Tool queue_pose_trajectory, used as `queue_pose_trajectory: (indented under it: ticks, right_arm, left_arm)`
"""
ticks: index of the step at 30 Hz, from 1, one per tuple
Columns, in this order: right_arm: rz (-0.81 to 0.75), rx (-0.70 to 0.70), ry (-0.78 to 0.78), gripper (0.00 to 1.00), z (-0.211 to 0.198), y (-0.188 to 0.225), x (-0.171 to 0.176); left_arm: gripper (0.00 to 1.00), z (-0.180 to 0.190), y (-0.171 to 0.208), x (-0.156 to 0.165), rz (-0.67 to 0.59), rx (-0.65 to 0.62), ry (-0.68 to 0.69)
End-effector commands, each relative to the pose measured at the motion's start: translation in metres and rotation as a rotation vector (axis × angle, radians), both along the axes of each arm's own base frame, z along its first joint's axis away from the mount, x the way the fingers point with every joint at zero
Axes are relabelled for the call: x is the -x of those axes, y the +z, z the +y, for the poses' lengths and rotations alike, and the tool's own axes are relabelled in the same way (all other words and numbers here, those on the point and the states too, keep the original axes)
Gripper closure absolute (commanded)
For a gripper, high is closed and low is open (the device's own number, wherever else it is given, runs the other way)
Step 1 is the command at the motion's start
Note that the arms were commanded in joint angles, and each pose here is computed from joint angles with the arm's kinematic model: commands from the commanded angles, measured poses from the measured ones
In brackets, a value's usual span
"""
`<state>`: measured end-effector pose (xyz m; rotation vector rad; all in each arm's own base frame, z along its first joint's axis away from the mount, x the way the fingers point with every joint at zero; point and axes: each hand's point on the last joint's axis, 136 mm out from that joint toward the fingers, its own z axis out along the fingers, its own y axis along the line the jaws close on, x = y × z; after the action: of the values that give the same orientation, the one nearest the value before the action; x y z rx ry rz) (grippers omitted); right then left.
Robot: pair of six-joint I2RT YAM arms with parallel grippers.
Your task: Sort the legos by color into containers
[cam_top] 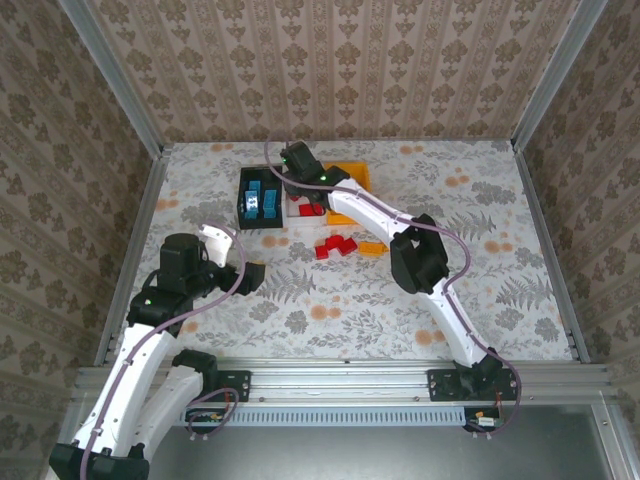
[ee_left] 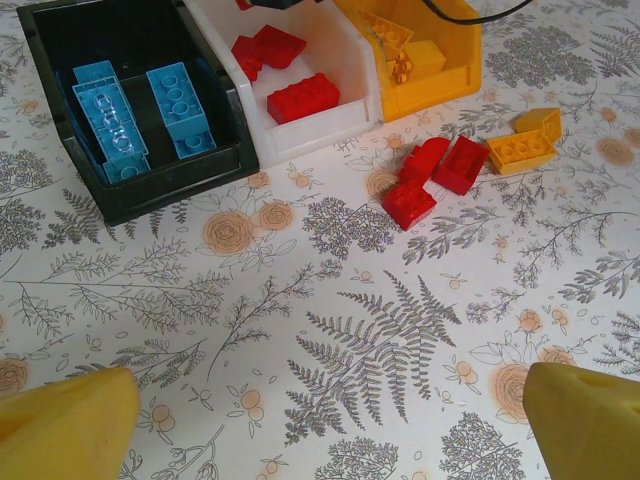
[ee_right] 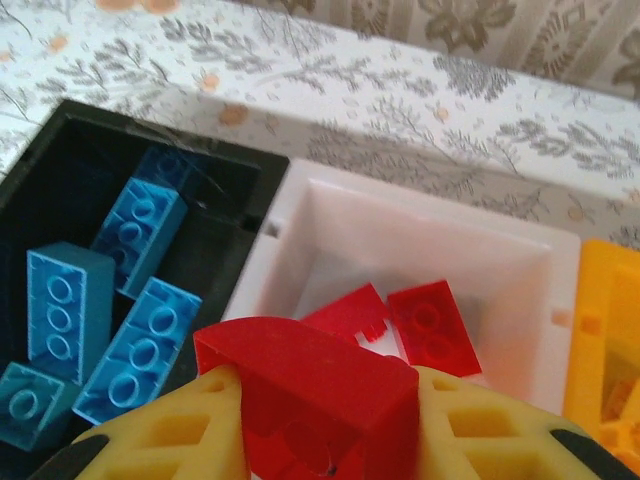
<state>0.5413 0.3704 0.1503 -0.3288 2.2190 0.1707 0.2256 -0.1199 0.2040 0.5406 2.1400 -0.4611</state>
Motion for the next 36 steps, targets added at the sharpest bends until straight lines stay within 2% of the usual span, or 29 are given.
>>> queue_pose_trajectory:
  ticks: [1,7,16,23,29,36]
  right_arm:
    - [-0.063,0.037,-0.036,0.62,-0.004,-0.006,-0.017]
    - [-0.048,0.062,-0.038,0.31,-0.007,-0.006,-0.019]
    - [-0.069,0.013,-0.074,0.12,-0.029,0.036,-0.016]
    - [0.001,0.052,-0.14,0.05,-0.061,0.053,0.002]
    - [0.124,0.085,-0.155,0.06,-0.08,0.034,0.031]
    - [0.18,0.032,-0.156,0.06,-0.1,0.021,0.075]
  left_arm:
    - [0.0,-0.002,0.011,0.001,-0.029,0.016,-0.008]
    - [0.0,-0.003,0.012,0.001,-0.031,0.019,-0.011]
    - [0.0,-0.003,0.012,0.001,-0.032,0.018,-0.01]
    - [0.0,-0.004,0.012,0.001,-0.031,0.021,-0.013]
    - [0.0,-0.003,0.015,0.003,-0.042,0.024,-0.014]
    - [0.0,-0.005,0.013,0.002,-0.033,0.027,-0.023]
